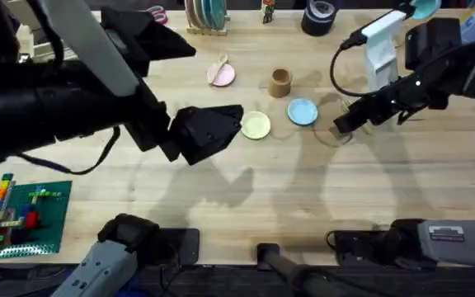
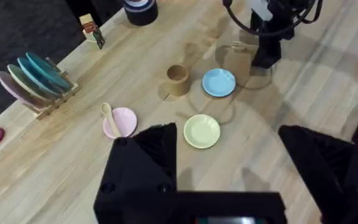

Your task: Pick up a utensil and set it on the pink plate, then put the other utensil in the container.

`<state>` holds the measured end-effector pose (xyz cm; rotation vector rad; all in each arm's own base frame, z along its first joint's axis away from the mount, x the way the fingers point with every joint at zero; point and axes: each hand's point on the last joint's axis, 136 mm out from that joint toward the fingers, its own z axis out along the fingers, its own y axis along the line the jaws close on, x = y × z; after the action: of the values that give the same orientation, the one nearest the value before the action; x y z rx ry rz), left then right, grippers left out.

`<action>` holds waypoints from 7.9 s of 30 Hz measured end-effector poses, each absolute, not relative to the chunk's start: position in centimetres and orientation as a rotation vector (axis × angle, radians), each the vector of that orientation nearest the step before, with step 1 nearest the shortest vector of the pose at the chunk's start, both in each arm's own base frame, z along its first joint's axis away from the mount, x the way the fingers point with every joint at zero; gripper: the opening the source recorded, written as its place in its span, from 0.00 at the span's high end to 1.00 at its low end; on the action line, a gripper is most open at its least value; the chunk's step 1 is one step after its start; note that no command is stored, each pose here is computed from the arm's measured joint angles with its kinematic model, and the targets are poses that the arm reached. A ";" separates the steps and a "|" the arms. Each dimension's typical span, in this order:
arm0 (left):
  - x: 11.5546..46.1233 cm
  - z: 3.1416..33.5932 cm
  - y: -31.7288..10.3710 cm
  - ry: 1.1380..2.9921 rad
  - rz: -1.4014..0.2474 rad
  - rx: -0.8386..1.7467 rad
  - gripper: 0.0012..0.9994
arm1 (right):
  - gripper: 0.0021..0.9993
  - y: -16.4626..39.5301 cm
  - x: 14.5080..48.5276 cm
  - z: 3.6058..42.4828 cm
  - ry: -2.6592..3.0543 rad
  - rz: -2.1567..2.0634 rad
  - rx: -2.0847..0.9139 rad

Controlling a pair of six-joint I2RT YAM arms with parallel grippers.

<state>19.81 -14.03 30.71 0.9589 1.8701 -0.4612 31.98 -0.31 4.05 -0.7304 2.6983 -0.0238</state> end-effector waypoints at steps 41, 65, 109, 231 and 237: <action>19.8 30.7 -14.0 1.870 -0.461 0.959 0.00 | 0.96 0.3 31.9 3.8 2.742 0.128 -0.573; 19.8 30.7 -14.0 1.870 -0.461 0.958 0.00 | 0.97 1.2 29.4 5.8 2.826 0.224 -0.450; 19.8 30.4 -13.8 1.891 -0.449 0.954 0.00 | 0.97 9.6 36.7 25.5 1.359 0.694 -1.090; 19.7 29.6 -13.3 1.934 -0.430 0.946 0.00 | 0.00 10.0 48.5 17.1 1.418 0.802 -0.796; 19.7 29.6 -13.3 1.934 -0.430 0.946 0.00 | 0.00 9.3 48.6 14.3 1.682 0.966 -0.581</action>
<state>19.66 -13.32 29.61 0.9458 1.9343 -0.4301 48.57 9.27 14.28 -0.5814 1.6823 0.9657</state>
